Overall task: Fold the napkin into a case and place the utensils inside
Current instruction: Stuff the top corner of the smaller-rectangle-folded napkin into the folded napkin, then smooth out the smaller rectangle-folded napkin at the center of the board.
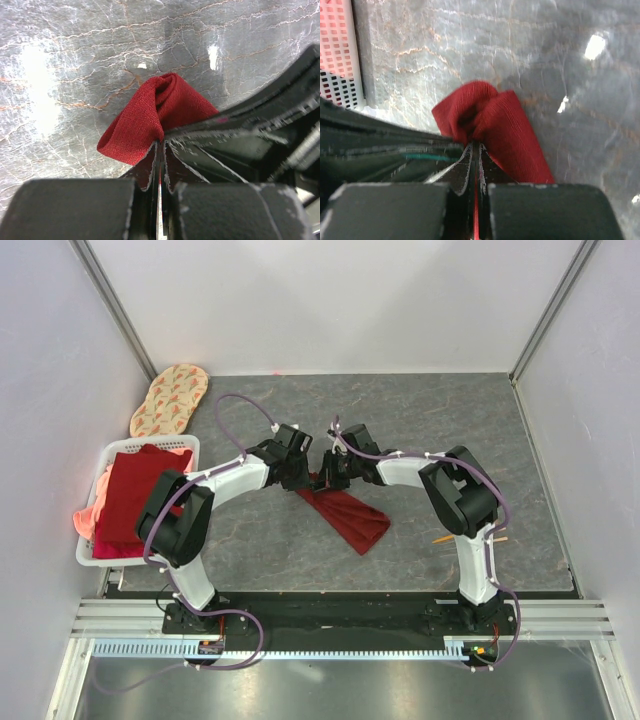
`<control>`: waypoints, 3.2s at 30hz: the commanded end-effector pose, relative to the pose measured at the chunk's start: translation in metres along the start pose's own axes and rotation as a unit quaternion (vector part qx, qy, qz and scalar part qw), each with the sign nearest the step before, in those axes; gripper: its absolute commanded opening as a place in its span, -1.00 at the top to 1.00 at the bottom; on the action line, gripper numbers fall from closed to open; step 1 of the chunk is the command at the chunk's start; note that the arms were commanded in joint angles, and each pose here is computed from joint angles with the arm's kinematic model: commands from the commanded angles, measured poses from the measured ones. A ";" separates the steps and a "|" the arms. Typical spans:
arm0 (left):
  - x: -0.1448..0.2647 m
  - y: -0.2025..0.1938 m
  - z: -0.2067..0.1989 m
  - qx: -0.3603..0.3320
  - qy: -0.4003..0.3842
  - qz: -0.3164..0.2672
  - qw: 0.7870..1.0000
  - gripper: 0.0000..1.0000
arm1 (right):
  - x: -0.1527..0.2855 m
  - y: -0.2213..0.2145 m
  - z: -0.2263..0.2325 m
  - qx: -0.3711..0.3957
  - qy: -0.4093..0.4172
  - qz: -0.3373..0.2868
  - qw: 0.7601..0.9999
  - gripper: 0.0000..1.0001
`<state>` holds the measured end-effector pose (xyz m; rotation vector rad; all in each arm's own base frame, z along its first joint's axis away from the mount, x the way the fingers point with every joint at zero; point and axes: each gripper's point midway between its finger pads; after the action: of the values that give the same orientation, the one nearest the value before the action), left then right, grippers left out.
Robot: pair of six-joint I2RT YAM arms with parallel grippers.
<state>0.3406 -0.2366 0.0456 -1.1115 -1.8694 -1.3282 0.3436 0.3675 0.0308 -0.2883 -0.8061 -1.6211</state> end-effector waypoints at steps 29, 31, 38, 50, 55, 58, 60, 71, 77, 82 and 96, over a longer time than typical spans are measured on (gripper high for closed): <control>0.047 0.006 0.038 0.082 0.022 -0.065 0.994 0.56 | 0.012 0.010 0.011 -0.025 0.021 -0.025 0.999 0.26; 0.040 0.004 0.045 0.095 0.022 -0.061 0.993 0.64 | 0.011 0.010 0.008 -0.024 0.018 -0.024 0.999 0.31; 0.003 0.006 0.047 0.101 0.026 -0.034 0.994 0.82 | 0.002 0.008 -0.003 -0.030 0.008 -0.018 0.999 0.57; -0.026 -0.011 0.030 0.091 0.001 0.003 0.996 0.85 | -0.017 0.005 0.020 -0.132 0.069 -0.065 0.987 1.00; -0.013 -0.004 0.031 0.078 0.006 -0.011 0.997 0.85 | -0.006 0.007 0.014 -0.116 0.053 -0.063 0.990 0.96; -0.001 0.004 0.024 0.072 -0.007 -0.020 0.997 0.85 | 0.004 0.009 0.014 -0.096 0.036 -0.062 0.993 0.81; 0.004 0.010 0.018 0.067 -0.015 -0.023 0.997 0.85 | 0.013 0.009 0.017 -0.088 0.027 -0.059 0.994 0.74; 0.006 -0.001 0.021 0.062 -0.014 -0.005 0.998 0.85 | 0.049 0.014 0.005 -0.043 -0.054 -0.053 0.996 0.43; 0.011 -0.011 0.020 0.062 -0.025 0.007 0.998 0.86 | 0.057 0.007 -0.009 -0.027 -0.079 -0.047 0.995 0.44; 0.005 -0.019 0.021 0.067 -0.025 0.020 0.997 0.87 | 0.050 -0.009 -0.013 -0.043 -0.066 -0.036 0.996 0.64; 0.009 -0.031 0.014 0.036 -0.016 0.014 0.999 0.81 | 0.048 -0.018 0.000 -0.023 -0.059 -0.057 0.996 0.63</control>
<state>0.3102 -0.2310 0.0179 -1.1408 -1.8829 -1.1553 0.3095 0.3343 0.0280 -0.4580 -0.8024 -1.7350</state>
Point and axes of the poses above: each gripper's point midway between its finger pads, its own x axis back along the fingers, its own z axis along the line the jaws close on, y = z × x, and after that the axes turned 2 degrees about -x, right-handed
